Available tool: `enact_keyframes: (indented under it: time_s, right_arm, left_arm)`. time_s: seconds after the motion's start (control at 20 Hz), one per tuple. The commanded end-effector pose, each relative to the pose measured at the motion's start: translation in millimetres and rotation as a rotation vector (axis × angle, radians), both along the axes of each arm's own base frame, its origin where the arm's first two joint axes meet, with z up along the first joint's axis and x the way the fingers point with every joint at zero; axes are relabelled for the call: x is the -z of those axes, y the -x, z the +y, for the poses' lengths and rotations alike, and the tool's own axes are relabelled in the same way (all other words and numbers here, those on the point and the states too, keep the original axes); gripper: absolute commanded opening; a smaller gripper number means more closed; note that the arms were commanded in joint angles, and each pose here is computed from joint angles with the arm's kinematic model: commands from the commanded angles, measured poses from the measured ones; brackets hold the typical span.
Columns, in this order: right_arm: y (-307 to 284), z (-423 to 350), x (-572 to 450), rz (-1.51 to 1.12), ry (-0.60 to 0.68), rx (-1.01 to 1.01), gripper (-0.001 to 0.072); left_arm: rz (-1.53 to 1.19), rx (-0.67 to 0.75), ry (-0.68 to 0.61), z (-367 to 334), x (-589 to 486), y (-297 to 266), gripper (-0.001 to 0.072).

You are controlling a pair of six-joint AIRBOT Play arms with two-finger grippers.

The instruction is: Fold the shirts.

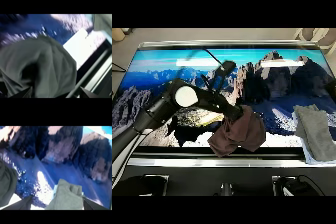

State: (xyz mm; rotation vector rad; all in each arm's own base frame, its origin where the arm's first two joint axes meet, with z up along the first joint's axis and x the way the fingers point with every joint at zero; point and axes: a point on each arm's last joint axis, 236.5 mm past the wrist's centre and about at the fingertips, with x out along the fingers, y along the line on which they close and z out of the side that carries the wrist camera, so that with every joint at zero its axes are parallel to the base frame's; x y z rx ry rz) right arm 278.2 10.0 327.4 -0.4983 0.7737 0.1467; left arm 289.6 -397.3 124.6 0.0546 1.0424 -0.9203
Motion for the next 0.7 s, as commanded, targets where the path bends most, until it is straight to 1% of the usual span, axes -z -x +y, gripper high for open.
enact_keyframes:
  time_s: [0.0,0.1,0.15,0.2,0.3,0.35,0.45,0.6,0.65]
  right_arm:
    - [-1.9,8.1,36.9,0.153,0.005,-0.02,0.0671]
    - [-10.2,28.3,84.7,0.291,-0.011,-0.092,0.0671]
    - [-14.5,40.9,111.5,0.347,-0.035,-0.129,0.0671]
    - [-19.4,56.1,141.9,0.395,-0.072,-0.168,0.0673]
    - [-24.8,74.7,200.8,0.464,-0.129,-0.199,0.0694]
    - [-23.8,75.2,228.4,0.503,-0.131,-0.191,0.0699]
    - [-14.4,73.4,281.3,0.599,-0.126,-0.174,0.07]
    - [3.8,78.9,326.5,0.72,-0.15,-0.176,0.07]
    - [6.5,87.5,331.9,0.736,-0.18,-0.199,0.07]
  left_arm:
    - [0.005,-0.015,-0.217,39.3,38.1,-0.2,0.072]
    - [-0.04,-0.137,-0.396,120.7,34.9,-36.9,0.072]
    - [0.007,-0.199,-0.444,154.8,39.8,-43.8,0.072]
    - [0.089,-0.249,-0.446,178.8,51.2,-42.8,0.072]
    - [0.288,-0.294,-0.392,196.4,88.6,-19.7,0.0717]
    - [0.372,-0.303,-0.366,196.6,110.5,-4.0,0.0717]
    - [0.502,-0.311,-0.3,181.4,154.9,28.8,0.0717]
    - [0.592,-0.316,-0.172,145.0,187.7,60.7,0.0713]
    - [0.603,-0.323,-0.151,136.7,193.9,67.5,0.0661]
